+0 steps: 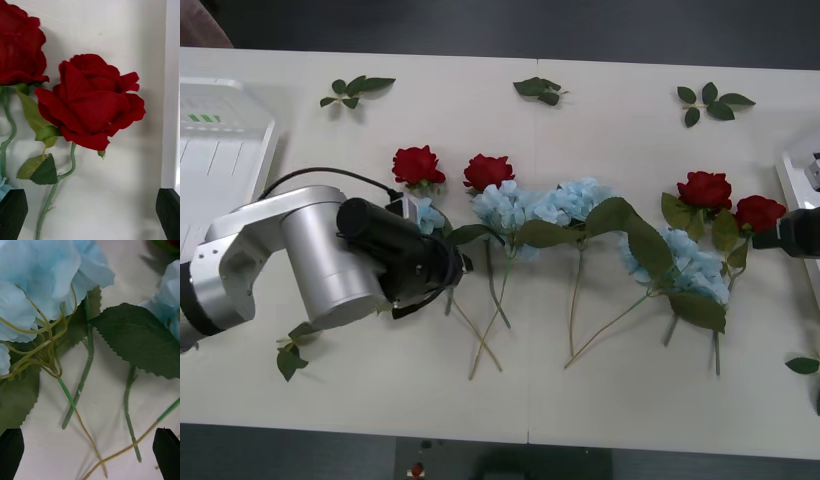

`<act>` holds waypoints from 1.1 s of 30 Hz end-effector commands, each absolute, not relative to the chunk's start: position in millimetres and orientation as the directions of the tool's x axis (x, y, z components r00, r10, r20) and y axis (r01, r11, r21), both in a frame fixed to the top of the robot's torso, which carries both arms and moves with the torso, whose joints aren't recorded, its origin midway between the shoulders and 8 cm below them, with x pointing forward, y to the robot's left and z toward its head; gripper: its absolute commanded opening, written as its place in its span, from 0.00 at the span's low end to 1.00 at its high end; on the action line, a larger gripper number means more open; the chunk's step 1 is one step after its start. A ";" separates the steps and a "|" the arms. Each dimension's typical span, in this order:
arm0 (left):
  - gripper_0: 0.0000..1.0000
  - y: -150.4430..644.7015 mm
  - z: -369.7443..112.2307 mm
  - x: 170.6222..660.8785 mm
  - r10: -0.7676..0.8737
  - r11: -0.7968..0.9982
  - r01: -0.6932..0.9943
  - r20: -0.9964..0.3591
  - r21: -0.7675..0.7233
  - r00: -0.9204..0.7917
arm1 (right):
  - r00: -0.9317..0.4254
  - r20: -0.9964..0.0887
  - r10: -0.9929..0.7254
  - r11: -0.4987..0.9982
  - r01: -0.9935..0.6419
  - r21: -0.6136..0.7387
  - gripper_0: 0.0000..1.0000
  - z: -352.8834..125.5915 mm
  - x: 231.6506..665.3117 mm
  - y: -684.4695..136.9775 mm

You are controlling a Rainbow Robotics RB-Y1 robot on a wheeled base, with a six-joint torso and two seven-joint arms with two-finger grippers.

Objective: Put the red flowers into the right box and the blue flowers into the left box

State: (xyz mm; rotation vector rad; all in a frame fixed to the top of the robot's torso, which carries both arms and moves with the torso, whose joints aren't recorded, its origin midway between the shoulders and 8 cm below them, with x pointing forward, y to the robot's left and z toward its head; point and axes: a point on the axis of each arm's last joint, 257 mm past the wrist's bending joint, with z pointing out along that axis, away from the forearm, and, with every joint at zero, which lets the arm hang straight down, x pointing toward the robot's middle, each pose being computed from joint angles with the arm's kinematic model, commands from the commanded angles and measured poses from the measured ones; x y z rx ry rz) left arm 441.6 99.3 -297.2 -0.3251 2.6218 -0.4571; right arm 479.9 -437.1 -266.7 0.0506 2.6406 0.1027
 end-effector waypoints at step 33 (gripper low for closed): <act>1.00 126.6 -330.5 476.7 -0.227 0.970 -0.160 -0.451 -0.183 -0.863 | -0.822 -0.557 0.116 0.992 0.122 0.026 0.94 -306.8 520.7 -420.8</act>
